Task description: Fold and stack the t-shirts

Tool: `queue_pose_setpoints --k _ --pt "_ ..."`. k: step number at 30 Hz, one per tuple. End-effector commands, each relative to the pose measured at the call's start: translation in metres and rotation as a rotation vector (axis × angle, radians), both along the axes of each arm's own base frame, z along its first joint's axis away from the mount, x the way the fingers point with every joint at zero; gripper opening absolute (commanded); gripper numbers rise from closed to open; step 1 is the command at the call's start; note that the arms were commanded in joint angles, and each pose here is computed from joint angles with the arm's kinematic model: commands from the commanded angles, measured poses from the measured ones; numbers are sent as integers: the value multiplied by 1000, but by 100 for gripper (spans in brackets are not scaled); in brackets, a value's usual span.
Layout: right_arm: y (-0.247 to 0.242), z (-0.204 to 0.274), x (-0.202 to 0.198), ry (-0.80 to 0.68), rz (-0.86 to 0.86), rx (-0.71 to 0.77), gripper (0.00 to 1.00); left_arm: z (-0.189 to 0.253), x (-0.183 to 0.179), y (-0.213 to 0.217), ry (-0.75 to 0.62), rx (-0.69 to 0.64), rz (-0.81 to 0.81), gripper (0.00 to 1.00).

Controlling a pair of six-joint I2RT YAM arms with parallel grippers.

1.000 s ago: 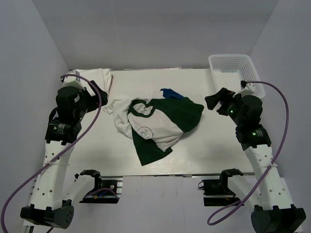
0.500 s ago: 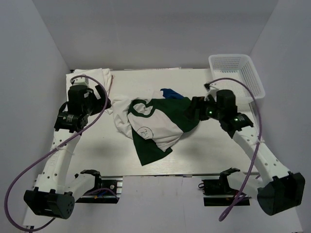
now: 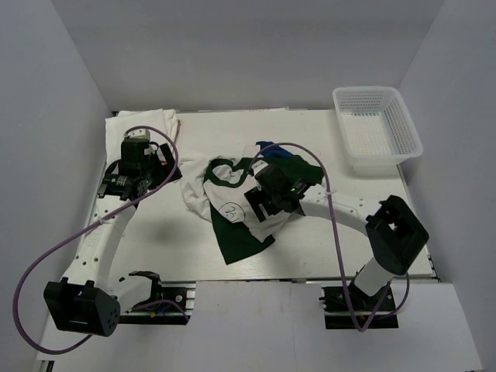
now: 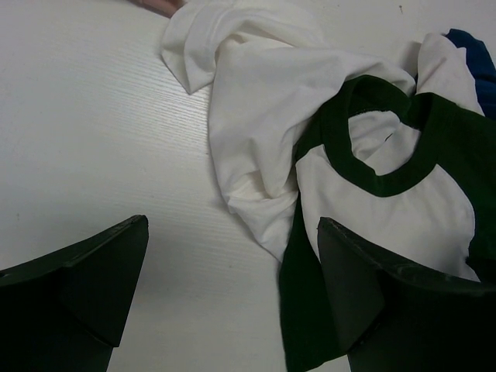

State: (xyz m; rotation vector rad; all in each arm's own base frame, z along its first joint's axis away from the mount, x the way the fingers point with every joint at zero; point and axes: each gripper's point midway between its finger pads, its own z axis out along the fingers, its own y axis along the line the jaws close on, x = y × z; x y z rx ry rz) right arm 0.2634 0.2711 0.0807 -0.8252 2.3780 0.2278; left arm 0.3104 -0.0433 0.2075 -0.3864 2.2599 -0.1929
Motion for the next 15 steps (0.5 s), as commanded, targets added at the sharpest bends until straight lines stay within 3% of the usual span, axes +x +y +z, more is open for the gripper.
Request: queue_pose_setpoints --k 1,3,4,5,8,12,15 --pt "8 15 36 -165 -16 -39 87 8 -2 -2 -35 -18 -14 100" --pt "12 20 43 -184 -38 -45 41 8 -2 -4 -34 -24 -21 100" --pt "13 24 43 -181 -67 -27 36 8 -2 -4 -34 -24 -21 100" --pt "18 37 46 -204 -74 3 0 8 -2 -4 -34 -24 -21 100" --pt "27 82 50 -237 -116 136 0 7 -4 -5 -33 -31 -29 100" --pt "26 184 59 -400 -160 338 0 12 -4 -8 -52 -41 -39 100" --pt "5 242 69 -523 -255 391 0 11 -6 -7 -54 -41 -39 100"
